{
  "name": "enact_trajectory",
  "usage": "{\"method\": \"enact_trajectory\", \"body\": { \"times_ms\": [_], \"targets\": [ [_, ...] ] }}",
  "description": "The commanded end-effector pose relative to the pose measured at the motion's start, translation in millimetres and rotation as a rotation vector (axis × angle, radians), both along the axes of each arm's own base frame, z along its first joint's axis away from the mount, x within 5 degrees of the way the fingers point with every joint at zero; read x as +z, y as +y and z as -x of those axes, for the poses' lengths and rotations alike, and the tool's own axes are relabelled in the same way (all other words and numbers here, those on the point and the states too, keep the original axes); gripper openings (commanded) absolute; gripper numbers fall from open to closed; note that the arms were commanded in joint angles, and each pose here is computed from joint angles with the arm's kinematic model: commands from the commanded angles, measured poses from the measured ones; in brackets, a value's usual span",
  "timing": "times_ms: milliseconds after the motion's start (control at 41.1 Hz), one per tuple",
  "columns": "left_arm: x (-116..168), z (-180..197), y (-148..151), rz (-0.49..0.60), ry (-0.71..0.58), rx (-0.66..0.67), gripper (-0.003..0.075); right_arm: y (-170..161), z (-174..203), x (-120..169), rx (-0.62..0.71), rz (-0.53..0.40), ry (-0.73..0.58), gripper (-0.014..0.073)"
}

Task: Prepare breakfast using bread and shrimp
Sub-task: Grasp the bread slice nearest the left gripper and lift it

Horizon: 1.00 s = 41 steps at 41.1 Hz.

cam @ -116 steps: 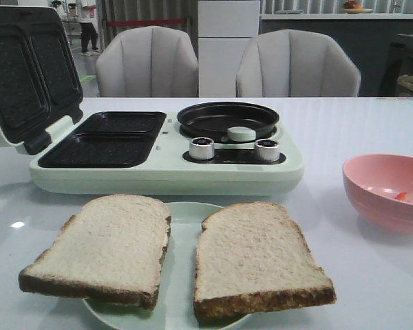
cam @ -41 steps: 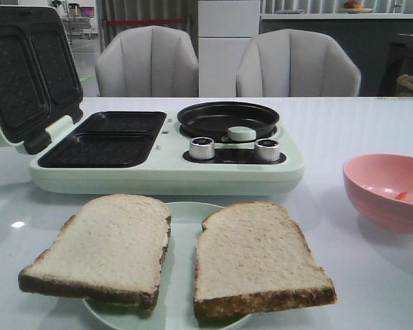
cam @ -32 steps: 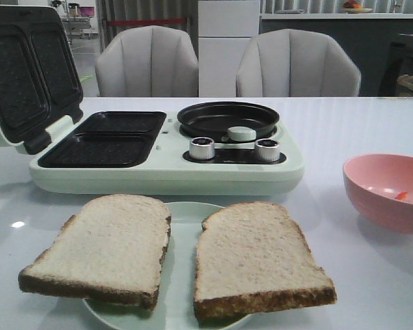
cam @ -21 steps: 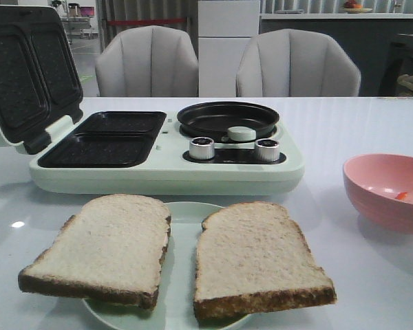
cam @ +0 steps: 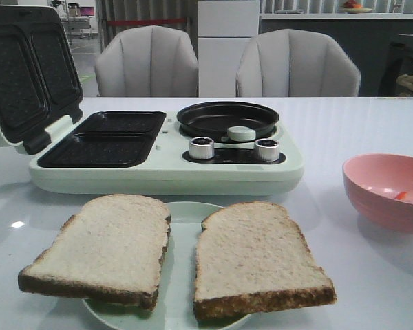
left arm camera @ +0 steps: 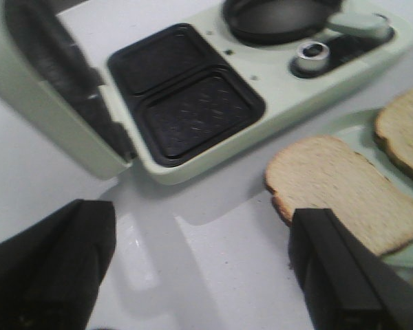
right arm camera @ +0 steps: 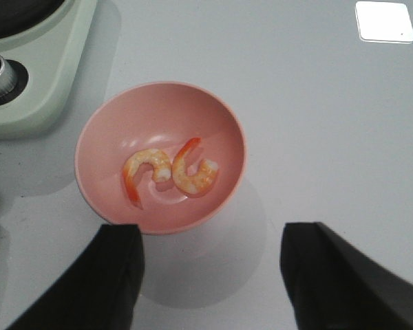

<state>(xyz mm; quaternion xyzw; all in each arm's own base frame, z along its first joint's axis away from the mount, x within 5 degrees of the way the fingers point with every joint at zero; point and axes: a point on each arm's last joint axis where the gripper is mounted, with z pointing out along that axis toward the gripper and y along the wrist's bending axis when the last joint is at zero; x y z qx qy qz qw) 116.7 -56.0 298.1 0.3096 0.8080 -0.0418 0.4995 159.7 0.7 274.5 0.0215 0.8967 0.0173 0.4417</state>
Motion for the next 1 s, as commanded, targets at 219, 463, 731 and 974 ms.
{"method": "enact_trajectory", "body": {
  "times_ms": [219,463,731,974],
  "targets": [
    [-34.9,8.4,-50.8,-0.323,-0.084,-0.458,0.0562,-1.4,-5.5,14.6,-0.002,0.016,-0.099,0.0538],
    [-68.6,2.9,-78.1,-0.539,-0.058,-0.565,0.0562,-1.4,-5.5,14.6,-0.002,0.016,-0.099,0.0538],
    [-93.7,-18.2,-94.5,-0.681,-0.040,-0.498,0.0562,-1.4,-5.5,14.6,-0.002,0.016,-0.099,0.0538],
    [-116.6,-35.2,-108.4,-0.827,-0.028,-0.488,0.0561,-1.4,-5.5,14.6,-0.002,0.016,-0.099,0.0538]
  ]
}}
